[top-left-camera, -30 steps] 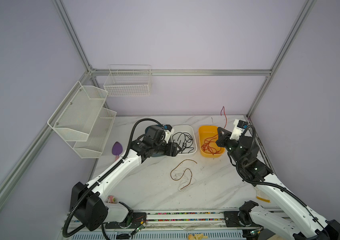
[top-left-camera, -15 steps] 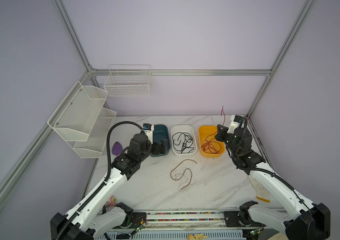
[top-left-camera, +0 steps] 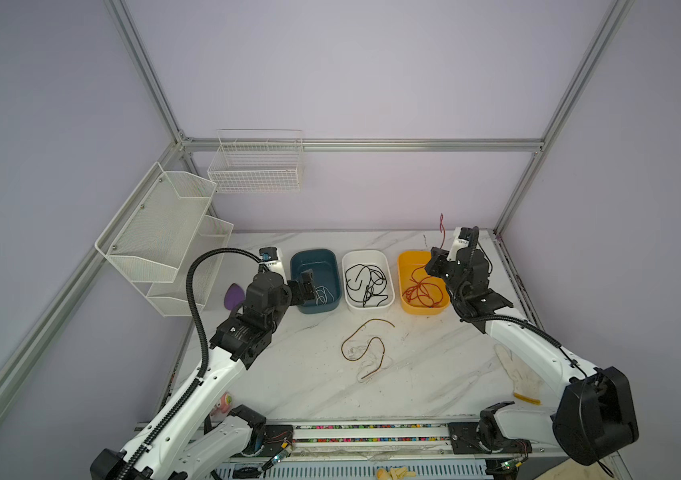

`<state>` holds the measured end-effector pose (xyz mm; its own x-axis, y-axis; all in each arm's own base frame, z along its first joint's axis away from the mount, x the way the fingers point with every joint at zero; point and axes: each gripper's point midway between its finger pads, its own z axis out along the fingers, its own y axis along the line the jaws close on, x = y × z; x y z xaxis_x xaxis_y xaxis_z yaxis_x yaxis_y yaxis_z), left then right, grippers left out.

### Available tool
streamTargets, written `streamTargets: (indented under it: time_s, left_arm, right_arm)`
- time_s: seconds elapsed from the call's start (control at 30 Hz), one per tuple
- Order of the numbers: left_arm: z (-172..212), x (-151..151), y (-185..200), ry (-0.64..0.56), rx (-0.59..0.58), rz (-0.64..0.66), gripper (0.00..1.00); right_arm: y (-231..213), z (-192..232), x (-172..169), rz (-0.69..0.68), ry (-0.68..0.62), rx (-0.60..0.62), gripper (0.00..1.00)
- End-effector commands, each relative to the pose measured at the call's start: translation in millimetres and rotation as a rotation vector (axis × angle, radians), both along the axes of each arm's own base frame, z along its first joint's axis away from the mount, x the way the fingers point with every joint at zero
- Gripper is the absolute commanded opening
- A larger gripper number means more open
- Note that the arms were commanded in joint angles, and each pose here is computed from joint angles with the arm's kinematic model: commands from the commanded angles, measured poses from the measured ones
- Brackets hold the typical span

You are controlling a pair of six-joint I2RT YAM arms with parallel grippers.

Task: Untangle the cables
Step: 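Lower the red wire into the yellow bin and open the right gripper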

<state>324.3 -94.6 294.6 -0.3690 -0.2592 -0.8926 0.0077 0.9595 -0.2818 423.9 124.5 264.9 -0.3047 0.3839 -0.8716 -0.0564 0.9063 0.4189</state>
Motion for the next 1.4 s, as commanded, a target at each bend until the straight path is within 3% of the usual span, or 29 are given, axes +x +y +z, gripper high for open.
streamTargets:
  time_s: [0.0,0.4,1.37]
  left_arm:
    - [-2,0,8,-0.021,-0.022,0.036,1.00]
    - [-2,1,8,-0.017,-0.048,0.027,1.00]
    - [-4,2,7,-0.013,-0.069,0.015,1.00]
  right_arm:
    - [-2,10,13,-0.015,-0.056,-0.017,0.00]
    - [10,-51,35,0.010,0.021,-0.007,0.00]
    - [13,-160,34,0.031,0.277,0.101,0.00]
